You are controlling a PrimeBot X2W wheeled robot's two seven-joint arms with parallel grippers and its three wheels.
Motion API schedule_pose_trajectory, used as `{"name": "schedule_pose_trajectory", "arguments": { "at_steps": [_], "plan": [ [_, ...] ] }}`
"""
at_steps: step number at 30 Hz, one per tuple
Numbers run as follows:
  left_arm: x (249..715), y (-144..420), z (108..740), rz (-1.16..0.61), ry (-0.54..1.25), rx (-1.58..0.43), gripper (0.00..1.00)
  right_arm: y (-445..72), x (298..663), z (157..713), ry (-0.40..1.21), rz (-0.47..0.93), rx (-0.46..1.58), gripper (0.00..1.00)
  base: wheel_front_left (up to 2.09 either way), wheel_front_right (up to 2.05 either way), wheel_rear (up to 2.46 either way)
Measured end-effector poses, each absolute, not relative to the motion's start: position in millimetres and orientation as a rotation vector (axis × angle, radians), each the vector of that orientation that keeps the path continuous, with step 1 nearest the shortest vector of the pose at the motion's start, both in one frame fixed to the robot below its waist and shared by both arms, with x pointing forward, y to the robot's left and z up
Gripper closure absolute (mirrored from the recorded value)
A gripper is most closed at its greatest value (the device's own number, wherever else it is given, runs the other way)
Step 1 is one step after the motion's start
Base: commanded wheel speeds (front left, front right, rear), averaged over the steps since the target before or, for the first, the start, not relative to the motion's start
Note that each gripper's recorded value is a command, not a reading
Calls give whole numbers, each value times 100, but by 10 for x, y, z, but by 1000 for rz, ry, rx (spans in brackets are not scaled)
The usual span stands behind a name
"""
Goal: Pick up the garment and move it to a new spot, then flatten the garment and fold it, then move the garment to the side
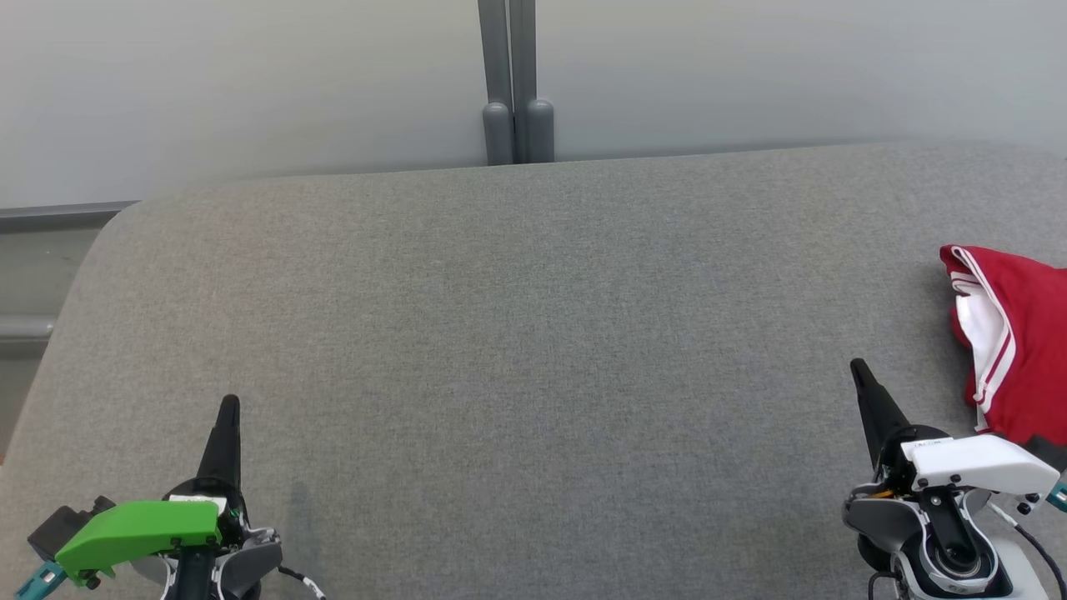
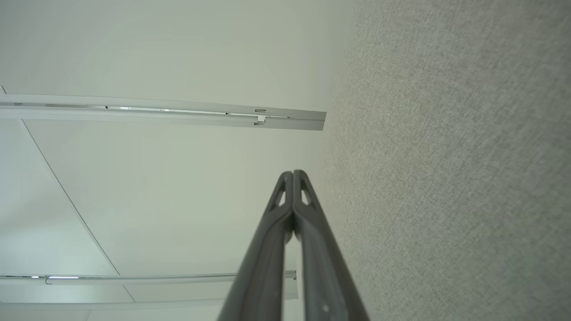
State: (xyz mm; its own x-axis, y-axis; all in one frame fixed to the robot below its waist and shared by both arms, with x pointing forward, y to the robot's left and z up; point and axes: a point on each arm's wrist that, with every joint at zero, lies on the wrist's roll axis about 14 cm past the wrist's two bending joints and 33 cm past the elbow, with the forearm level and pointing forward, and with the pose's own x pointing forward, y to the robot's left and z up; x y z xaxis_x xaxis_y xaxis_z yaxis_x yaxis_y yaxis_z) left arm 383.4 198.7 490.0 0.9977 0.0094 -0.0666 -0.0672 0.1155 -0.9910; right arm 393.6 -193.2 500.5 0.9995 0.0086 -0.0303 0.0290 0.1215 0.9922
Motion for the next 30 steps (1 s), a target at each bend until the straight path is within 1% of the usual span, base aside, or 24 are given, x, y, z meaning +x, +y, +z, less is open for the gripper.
{"name": "schedule_pose_trajectory", "arguments": {
  "at_steps": [19, 30],
  "plan": [
    [3873, 1988, 5034, 9, 11, -1578, 100, -1993, 3897, 5071, 2, -1, 1574, 100, 0, 0, 0],
    [3874, 1988, 5036, 9, 10, -1579, 100, -1993, 3896, 5071, 2, -1, 1574, 100, 0, 0, 0]
  ]
}}
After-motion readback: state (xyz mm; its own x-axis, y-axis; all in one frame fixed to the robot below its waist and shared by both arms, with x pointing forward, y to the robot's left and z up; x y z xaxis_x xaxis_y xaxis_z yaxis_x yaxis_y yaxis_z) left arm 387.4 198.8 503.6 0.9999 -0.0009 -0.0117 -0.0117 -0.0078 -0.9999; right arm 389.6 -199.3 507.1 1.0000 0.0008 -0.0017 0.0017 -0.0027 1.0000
